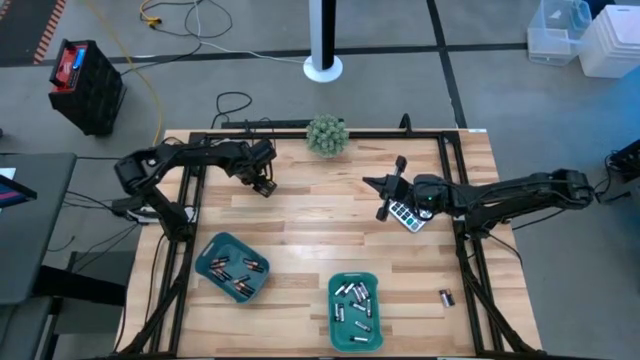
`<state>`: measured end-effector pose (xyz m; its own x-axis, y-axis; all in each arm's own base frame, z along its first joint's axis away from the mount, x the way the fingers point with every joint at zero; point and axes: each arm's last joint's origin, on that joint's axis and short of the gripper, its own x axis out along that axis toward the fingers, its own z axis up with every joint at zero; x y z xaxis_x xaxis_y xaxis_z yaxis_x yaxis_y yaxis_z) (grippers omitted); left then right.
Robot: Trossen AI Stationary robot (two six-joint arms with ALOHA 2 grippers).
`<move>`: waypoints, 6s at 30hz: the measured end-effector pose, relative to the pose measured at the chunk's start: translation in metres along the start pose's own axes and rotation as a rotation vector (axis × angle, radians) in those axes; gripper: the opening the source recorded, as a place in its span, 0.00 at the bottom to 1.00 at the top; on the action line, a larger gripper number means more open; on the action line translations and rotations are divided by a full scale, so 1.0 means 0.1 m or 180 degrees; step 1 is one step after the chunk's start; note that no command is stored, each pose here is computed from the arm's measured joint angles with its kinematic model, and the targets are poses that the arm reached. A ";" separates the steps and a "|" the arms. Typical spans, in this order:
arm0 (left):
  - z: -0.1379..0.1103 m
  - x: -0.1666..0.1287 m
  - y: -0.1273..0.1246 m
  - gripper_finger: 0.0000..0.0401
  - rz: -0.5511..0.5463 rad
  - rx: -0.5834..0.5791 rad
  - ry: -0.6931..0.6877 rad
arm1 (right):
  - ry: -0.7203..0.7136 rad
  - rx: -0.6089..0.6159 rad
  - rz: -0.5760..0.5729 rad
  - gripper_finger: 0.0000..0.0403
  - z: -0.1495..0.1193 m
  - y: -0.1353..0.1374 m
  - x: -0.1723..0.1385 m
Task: Sort batteries
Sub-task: Put the black battery into the blue bin
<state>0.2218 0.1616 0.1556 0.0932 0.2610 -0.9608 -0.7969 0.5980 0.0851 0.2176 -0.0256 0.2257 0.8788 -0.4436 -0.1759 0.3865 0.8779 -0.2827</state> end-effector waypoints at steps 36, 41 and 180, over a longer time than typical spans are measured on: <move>-0.20 0.00 0.03 0.10 -0.0111 0.0299 -0.0061 | -0.0004 -0.0004 0.0018 0.01 0.00 0.00 0.00; -0.21 -0.23 0.07 0.10 -0.0094 0.0288 -0.0343 | -0.0004 -0.0005 0.0018 0.01 0.00 0.00 0.00; -0.08 -0.94 -0.71 0.43 -0.0613 0.1049 -0.2639 | 0.4238 0.1894 0.0422 0.45 -0.62 1.70 -2.13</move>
<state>0.2648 0.0889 0.2377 0.7077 0.5189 -0.4795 -0.5241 0.8407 0.1363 0.0783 0.2068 0.1565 0.1417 0.0992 -0.9849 0.6714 0.7215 0.1693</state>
